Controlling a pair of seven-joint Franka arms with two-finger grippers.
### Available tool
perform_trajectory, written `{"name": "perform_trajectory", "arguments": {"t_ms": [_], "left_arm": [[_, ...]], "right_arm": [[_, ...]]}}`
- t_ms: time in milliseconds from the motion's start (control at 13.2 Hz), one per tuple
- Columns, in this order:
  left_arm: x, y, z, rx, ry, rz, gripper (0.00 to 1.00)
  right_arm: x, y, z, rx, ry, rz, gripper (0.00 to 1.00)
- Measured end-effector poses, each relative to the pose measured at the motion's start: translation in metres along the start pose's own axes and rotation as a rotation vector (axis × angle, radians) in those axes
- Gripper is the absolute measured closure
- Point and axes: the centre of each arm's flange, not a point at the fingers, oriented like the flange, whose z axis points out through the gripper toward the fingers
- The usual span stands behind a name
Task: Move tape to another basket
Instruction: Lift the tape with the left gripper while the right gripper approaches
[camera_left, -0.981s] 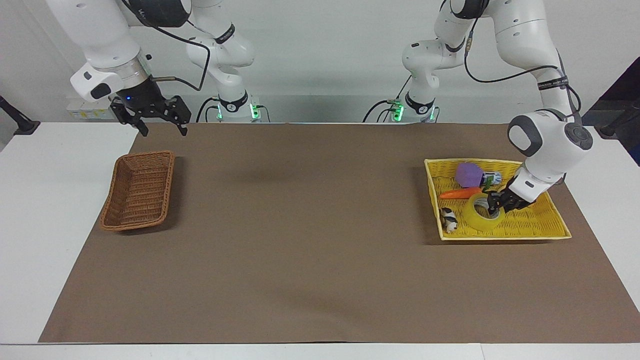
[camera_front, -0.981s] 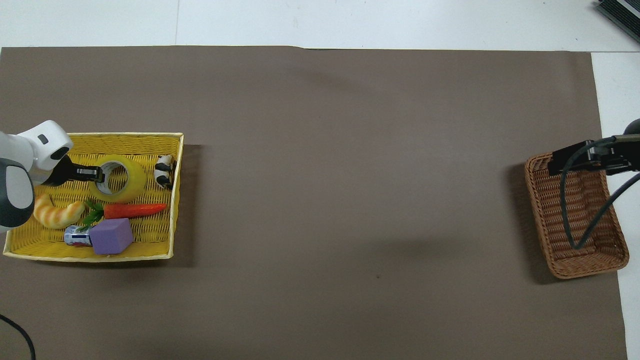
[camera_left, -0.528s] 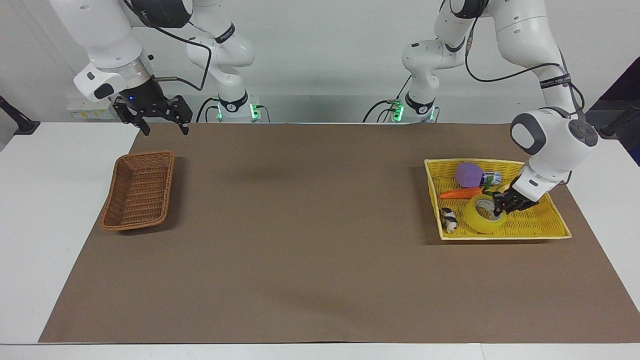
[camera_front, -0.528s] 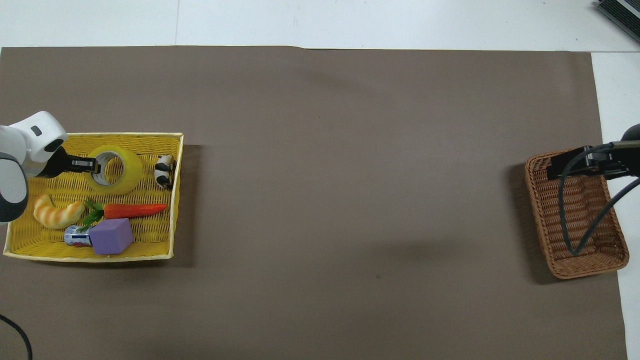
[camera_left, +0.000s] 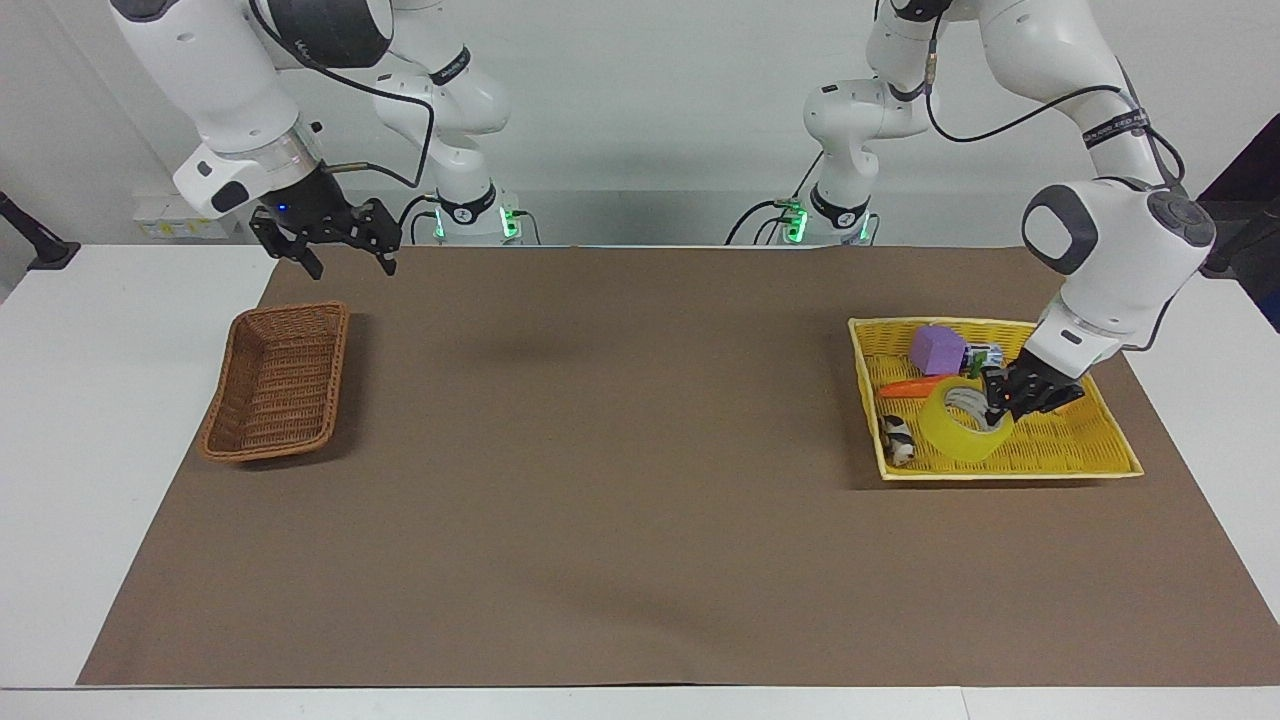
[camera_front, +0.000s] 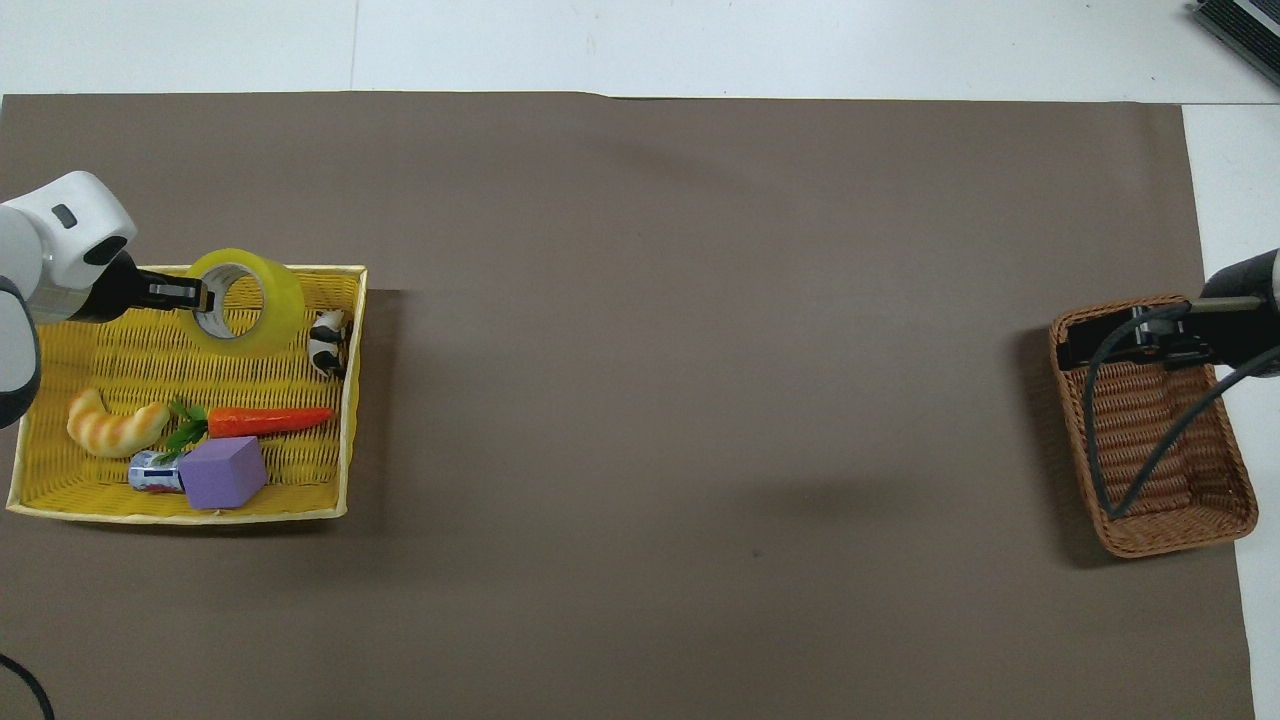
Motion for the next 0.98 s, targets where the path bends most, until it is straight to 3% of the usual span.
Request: {"name": "perform_trajectory", "arguments": {"t_ms": [453,604,981], "left_arm": [[0.006,0.132,0.002,-0.069,-0.002,-0.15,0.79],[0.005,0.167,0.003,-0.089,0.009,-0.188,0.79],[-0.002,0.244,0.011,-0.15,0.032,-0.26,0.79]], "right_arm": [[0.006,-0.019,0.058,0.193,-0.019,0.03,0.0],[0.006,-0.031,0.072,0.264,-0.028,-0.018,0.0],[0.011,-0.069,0.093,0.479,0.042,-0.016,0.0]]}}
